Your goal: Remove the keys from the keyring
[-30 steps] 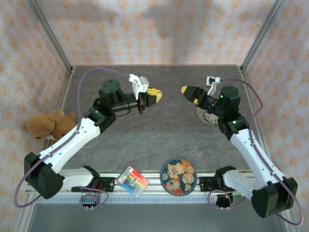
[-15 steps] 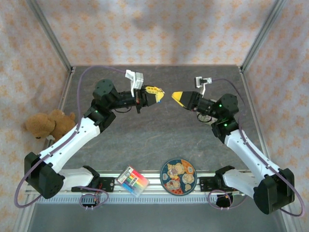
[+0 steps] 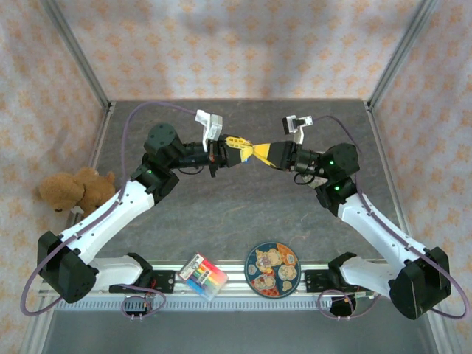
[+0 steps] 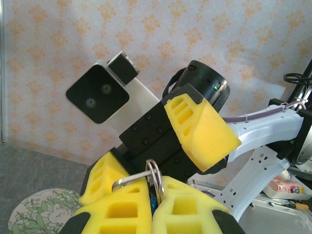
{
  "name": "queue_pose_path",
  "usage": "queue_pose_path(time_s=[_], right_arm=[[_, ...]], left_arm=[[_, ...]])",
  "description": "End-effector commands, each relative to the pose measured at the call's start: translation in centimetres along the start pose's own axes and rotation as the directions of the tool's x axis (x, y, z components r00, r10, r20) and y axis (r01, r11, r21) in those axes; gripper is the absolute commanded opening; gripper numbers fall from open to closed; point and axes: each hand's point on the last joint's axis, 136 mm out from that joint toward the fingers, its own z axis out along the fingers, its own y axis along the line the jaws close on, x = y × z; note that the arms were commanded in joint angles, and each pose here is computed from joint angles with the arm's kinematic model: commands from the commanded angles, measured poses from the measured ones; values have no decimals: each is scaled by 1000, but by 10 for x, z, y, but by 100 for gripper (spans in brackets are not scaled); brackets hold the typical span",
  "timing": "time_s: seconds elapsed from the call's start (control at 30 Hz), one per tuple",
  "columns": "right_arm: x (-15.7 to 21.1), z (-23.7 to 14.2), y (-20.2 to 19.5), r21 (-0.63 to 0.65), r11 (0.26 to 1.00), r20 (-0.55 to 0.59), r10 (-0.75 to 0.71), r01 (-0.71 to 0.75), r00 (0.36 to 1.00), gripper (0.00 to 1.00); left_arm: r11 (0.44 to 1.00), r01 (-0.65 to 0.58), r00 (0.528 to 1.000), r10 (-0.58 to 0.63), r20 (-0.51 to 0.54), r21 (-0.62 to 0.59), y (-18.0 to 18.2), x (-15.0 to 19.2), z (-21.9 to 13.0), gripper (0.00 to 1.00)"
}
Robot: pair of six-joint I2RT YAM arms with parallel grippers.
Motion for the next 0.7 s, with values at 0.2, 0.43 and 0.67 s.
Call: queue_pose_path(time_s=[0.2, 0.43, 0.67], right_arm=[[0, 0, 34, -52, 993, -14, -107, 106, 994, 29], [2, -4, 36, -2, 991, -15, -137, 137, 990, 18], [4, -10, 45, 21, 986, -6, -167, 167, 986, 23]], left_arm=[[999, -33, 999, 33, 13, 43, -12, -3, 0, 0], [998, -53, 999, 53, -2, 30, -14, -2, -3, 0], [998, -57, 998, 58, -21, 16, -13, 4, -5, 0]])
